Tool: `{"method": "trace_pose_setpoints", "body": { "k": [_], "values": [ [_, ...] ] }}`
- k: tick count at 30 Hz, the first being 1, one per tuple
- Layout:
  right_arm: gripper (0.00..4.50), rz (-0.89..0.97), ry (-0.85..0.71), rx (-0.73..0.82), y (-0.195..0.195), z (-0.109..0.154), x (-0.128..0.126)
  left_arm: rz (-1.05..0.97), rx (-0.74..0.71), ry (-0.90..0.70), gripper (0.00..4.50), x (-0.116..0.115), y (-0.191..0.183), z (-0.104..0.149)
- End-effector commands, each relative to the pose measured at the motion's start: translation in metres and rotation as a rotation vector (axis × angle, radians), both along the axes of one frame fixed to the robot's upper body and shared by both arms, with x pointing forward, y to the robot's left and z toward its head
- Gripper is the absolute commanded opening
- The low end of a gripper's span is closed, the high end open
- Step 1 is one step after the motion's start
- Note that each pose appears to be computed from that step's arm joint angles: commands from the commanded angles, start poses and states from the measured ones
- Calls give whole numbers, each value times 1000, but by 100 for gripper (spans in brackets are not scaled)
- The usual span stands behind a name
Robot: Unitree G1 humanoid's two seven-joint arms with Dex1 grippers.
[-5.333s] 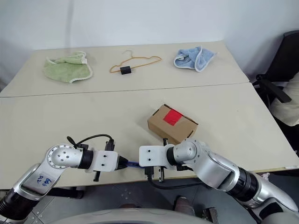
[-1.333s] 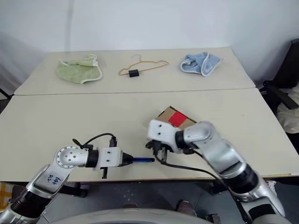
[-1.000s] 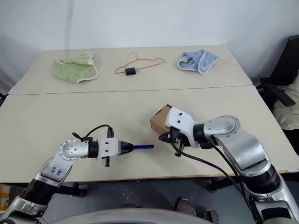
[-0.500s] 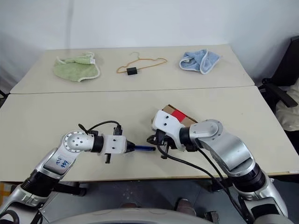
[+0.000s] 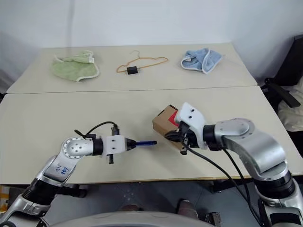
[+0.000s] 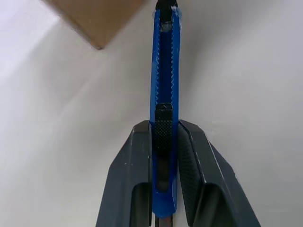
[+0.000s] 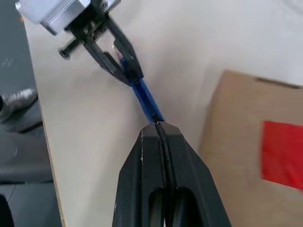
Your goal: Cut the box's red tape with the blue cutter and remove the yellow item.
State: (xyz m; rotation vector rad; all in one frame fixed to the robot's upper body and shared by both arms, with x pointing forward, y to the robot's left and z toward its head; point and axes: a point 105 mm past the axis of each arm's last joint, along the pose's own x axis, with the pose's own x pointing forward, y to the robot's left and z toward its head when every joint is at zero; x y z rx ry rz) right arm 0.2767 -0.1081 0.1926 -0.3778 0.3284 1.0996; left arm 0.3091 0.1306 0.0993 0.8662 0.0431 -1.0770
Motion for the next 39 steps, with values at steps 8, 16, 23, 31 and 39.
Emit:
{"method": "trace_pose_setpoints", "body": {
  "k": [8, 16, 23, 31, 39],
  "values": [
    [4, -61, -139, 85, -23, 56, 15, 9, -56, -533, 45, 55, 22, 81],
    [4, -70, -200, 232, -17, 102, 25, -115, -215, -744, 45, 55, -25, 133],
    [201, -65, -182, 278, -9, 122, 31, -242, -363, -606, 45, 44, -60, 130],
    [446, -76, -97, 232, -8, 113, 34, -275, -368, -589, 45, 43, -65, 128],
    [446, -171, 138, 198, -4, 91, 52, -301, -368, -604, 45, 41, -72, 131]
  ]
}}
